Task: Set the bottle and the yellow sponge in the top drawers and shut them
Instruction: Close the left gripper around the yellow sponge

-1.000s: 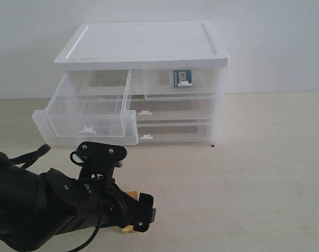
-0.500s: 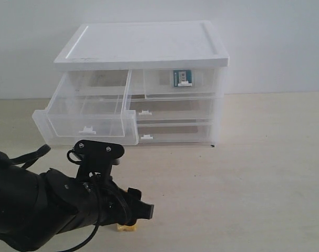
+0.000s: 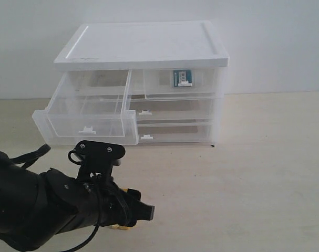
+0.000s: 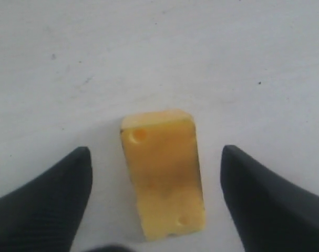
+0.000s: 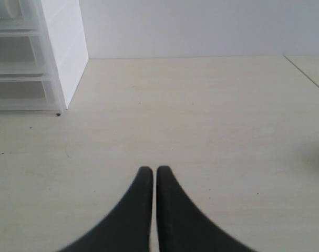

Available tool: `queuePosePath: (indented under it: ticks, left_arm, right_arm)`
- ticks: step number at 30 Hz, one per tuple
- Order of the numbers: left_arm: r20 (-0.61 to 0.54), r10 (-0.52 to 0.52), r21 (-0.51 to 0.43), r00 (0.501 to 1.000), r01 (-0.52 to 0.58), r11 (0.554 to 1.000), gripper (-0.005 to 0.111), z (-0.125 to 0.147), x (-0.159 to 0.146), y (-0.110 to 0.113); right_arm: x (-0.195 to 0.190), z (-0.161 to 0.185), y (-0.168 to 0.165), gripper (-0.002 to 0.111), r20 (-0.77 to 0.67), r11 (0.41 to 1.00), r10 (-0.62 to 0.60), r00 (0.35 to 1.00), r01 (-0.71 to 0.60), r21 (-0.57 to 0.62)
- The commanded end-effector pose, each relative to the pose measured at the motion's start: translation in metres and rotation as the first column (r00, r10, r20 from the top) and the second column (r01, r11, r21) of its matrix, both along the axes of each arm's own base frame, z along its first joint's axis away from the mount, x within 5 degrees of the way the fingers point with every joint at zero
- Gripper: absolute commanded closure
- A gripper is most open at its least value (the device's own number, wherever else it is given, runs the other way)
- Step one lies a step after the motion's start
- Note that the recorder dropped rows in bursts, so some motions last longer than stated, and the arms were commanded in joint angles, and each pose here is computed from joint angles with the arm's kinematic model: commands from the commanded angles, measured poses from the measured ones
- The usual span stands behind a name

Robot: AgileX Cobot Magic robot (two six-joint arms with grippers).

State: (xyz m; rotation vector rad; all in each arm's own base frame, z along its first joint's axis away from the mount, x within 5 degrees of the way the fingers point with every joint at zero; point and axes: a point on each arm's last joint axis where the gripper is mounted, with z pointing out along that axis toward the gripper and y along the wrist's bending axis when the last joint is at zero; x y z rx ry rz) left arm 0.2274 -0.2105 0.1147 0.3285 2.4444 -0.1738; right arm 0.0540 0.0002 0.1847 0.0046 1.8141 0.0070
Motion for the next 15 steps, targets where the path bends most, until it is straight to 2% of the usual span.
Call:
queuePosePath:
  ticks: [1, 11, 15]
  left_arm:
    - [0.017, -0.012, 0.007, 1.0, 0.011, 1.0, 0.042, 0.001, 0.002, -0.001]
    - [-0.001, -0.026, -0.007, 1.0, 0.026, 1.0, 0.051, -0.006, 0.011, -0.015]
    - [0.012, -0.012, 0.002, 1.0, 0.012, 1.0, 0.065, -0.007, 0.013, -0.015]
  right_arm:
    - [0.0, -0.001, 0.0, 0.108, 0.008, 1.0, 0.0, 1.0, 0.0, -0.001]
    - [0.0, -0.001, 0.0, 0.108, 0.008, 1.0, 0.0, 1.0, 0.0, -0.001]
    - [0.0, -0.001, 0.0, 0.108, 0.008, 1.0, 0.0, 1.0, 0.0, -0.001]
